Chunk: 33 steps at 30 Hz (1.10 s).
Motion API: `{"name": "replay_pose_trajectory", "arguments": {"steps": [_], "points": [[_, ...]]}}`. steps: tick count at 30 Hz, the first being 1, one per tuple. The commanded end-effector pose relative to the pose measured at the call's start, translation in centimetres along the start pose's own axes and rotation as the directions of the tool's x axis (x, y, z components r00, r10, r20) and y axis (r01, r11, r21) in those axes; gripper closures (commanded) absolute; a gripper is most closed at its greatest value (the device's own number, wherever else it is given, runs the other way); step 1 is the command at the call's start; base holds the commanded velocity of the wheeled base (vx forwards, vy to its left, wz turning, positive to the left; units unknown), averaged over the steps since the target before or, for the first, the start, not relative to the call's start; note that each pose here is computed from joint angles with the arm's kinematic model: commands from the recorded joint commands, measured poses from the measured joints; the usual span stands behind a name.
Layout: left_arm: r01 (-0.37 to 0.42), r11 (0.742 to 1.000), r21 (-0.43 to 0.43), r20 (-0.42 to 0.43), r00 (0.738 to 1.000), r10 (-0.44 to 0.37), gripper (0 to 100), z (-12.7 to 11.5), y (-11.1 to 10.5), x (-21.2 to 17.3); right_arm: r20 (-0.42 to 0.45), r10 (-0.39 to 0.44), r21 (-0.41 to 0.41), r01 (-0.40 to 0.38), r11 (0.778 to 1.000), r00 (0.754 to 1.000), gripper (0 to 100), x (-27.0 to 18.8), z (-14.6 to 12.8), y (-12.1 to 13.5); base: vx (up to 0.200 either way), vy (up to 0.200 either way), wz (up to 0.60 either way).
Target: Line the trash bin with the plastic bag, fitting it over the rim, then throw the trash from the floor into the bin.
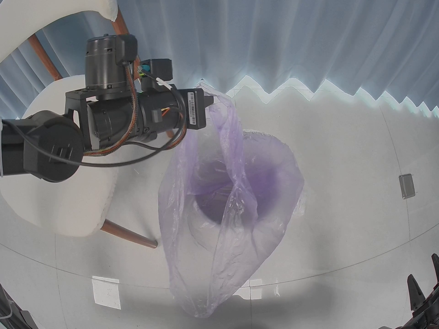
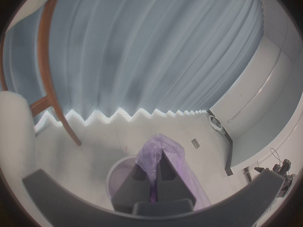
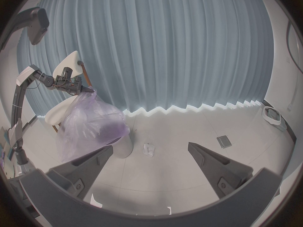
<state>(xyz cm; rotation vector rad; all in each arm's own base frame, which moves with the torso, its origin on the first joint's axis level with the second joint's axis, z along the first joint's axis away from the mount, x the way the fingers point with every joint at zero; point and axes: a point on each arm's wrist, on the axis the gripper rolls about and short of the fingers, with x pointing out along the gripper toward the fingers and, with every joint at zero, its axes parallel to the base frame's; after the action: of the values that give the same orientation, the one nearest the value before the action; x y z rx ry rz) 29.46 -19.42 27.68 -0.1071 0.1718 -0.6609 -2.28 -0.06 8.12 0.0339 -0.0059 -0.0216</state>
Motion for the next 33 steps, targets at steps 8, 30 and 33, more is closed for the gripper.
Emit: {"name": "replay_pose_trajectory", "arguments": {"steps": [8,30,33], "points": [[-0.038,0.999,-0.022,-0.068,0.997,0.036,100,-2.5,-2.1,-2.3,-0.001,-0.003,0.006,0.003,1.0,1.0,0,0.0,-0.5,0.0,0.0,0.0,0.0],[-0.137,0.987,0.084,-0.086,0.986,0.144,100,-4.1,0.8,-8.4,-0.004,0.006,-0.038,-0.006,0.999,1.0,0,0.0,-0.6,0.0,0.0,0.0,0.0],[-0.125,0.988,0.089,-0.094,0.987,0.133,100,-4.3,0.5,-8.3,0.028,0.02,-0.046,-0.018,0.999,0.999,0,-0.2,0.1,0.0,0.0,0.0,0.0]]}}
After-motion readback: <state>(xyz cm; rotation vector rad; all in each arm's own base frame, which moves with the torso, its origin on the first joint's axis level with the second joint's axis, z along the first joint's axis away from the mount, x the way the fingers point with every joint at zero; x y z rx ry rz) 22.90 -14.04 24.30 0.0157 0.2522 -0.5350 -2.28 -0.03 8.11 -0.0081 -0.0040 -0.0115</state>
